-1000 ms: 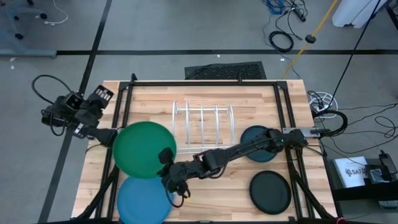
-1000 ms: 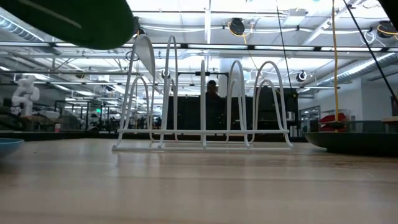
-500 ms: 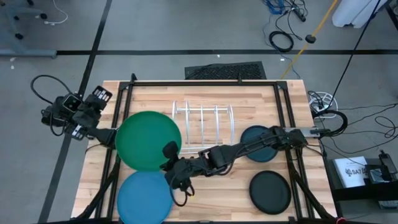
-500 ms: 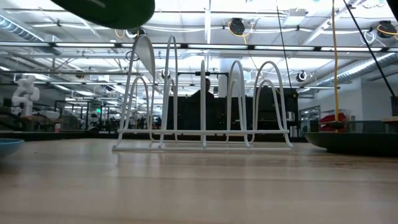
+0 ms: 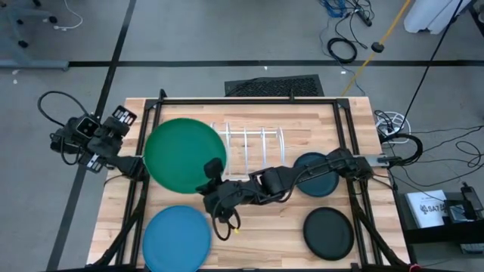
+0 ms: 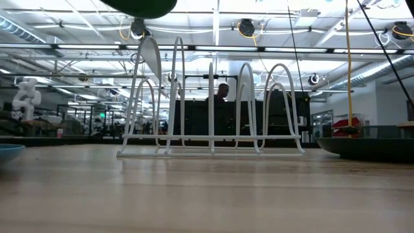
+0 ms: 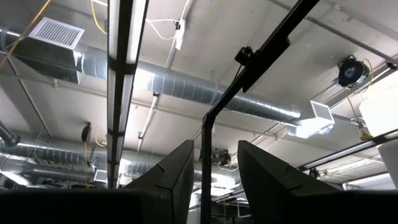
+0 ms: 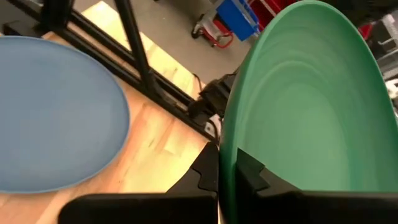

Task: Sort dishes
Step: Put the green plate into the white dish rack

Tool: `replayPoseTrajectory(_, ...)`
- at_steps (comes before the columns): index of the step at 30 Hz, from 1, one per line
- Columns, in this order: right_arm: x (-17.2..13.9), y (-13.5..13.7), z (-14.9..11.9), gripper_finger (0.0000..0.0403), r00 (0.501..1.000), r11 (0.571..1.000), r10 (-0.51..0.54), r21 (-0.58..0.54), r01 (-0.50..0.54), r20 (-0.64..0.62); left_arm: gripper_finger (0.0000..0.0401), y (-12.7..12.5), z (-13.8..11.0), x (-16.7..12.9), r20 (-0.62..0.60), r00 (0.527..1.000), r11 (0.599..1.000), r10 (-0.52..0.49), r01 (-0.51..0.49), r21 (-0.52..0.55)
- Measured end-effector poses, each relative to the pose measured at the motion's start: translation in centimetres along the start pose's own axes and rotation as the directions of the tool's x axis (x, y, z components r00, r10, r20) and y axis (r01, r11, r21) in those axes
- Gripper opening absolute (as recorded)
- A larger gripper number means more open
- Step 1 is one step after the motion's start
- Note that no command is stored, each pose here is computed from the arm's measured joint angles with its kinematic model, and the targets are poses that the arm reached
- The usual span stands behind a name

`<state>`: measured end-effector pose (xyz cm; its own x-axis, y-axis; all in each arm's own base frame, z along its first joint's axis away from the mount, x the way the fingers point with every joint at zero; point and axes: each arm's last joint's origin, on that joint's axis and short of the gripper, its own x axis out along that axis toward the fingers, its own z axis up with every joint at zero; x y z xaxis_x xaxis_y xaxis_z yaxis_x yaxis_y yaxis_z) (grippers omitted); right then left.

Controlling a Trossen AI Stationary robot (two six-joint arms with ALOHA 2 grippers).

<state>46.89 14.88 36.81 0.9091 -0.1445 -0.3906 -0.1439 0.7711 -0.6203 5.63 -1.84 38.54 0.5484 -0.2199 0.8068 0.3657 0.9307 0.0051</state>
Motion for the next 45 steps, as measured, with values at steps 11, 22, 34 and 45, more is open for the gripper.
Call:
replayPoseTrajectory(11, -1.2, -2.5, 0.1, 0.0000, 0.999, 0.998, -0.042, 0.057, 0.041, 0.022, 0.0135, 0.0, -0.2, 0.0, -0.025, 0.999, 1.000, -0.021, 0.021, -0.008)
replayPoseTrajectory(22, -4.5, -6.2, 0.6, 0.0000, 0.993, 0.991, -0.102, 0.089, 0.096, 0.067, 0.0135, 0.0, -0.4, 0.0, -0.045, 0.999, 1.000, -0.021, 0.021, -0.009)
replayPoseTrajectory(34, -11.2, -12.3, 0.7, 0.0000, 0.966, 0.960, -0.221, 0.207, 0.190, 0.135, 0.0135, 0.4, -2.4, -0.3, -0.244, 0.966, 0.996, 0.087, -0.079, 0.046)
replayPoseTrajectory(45, -16.9, -17.9, -1.3, 0.0000, 0.933, 0.855, -0.337, 0.456, 0.246, 0.128, 0.0135, 0.8, -3.6, -0.8, -0.357, 0.908, 0.974, 0.221, -0.190, 0.121)
